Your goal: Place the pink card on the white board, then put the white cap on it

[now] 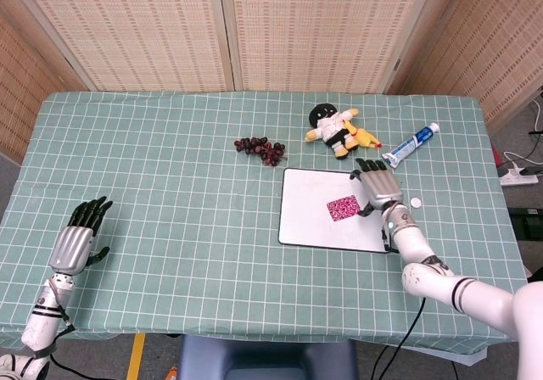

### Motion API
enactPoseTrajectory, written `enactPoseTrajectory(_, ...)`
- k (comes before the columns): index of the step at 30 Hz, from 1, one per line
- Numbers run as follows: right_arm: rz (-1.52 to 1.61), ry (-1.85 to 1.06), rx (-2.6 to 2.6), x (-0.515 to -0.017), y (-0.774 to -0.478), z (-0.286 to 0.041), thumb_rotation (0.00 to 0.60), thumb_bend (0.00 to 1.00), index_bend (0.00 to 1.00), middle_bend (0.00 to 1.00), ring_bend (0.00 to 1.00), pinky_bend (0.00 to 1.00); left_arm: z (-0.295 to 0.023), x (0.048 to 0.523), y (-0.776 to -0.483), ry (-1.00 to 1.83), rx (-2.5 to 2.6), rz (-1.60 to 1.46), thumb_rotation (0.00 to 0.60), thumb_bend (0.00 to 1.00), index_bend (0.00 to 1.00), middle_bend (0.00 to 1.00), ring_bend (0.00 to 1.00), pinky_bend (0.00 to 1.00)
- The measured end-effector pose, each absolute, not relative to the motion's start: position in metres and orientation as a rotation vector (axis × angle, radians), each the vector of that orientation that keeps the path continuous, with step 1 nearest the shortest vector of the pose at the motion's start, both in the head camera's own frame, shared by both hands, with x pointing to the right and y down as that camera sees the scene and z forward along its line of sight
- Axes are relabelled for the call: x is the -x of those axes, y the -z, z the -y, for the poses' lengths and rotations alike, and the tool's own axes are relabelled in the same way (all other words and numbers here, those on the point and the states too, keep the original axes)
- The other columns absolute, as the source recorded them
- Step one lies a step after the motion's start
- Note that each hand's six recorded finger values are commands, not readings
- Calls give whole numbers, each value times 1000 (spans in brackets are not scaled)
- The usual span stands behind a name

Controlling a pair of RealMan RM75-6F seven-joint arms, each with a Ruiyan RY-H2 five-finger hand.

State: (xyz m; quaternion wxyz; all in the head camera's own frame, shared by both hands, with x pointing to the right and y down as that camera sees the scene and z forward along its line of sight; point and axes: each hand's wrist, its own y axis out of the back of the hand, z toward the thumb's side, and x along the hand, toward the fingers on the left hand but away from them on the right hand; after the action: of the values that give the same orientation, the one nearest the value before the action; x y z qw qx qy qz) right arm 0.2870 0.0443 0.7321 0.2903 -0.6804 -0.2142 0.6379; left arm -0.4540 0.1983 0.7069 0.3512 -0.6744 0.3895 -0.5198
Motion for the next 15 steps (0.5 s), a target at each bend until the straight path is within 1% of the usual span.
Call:
enactPoseTrajectory(3, 586, -1756, 1746, -316, -721, -38, 600, 23, 364, 0, 0, 0, -198, 454, -708, 1347, 1748, -1008, 600, 191, 0, 0, 0, 0)
enactPoseTrajectory(6, 599, -1834, 1687, -346, -715, -36, 600, 89, 377, 0, 0, 0, -199, 453, -709, 1351, 1751, -1001, 600, 192, 0, 0, 0, 0)
enactPoseTrajectory(9, 606, -1918, 1637, -376, -714, -37, 600, 119, 388, 0, 0, 0, -199, 451, -710, 1350, 1753, -995, 600, 192, 0, 0, 0, 0)
enactPoseTrajectory(12, 600, -1971, 1602, -397, -714, -38, 600, 140, 402, 0, 0, 0, -200, 451, -710, 1350, 1753, -994, 600, 192, 0, 0, 0, 0)
enactPoseTrajectory(15, 602, -1994, 1594, -405, -716, -40, 600, 181, 411, 0, 0, 0, -200, 451, -711, 1354, 1755, -993, 600, 192, 0, 0, 0, 0)
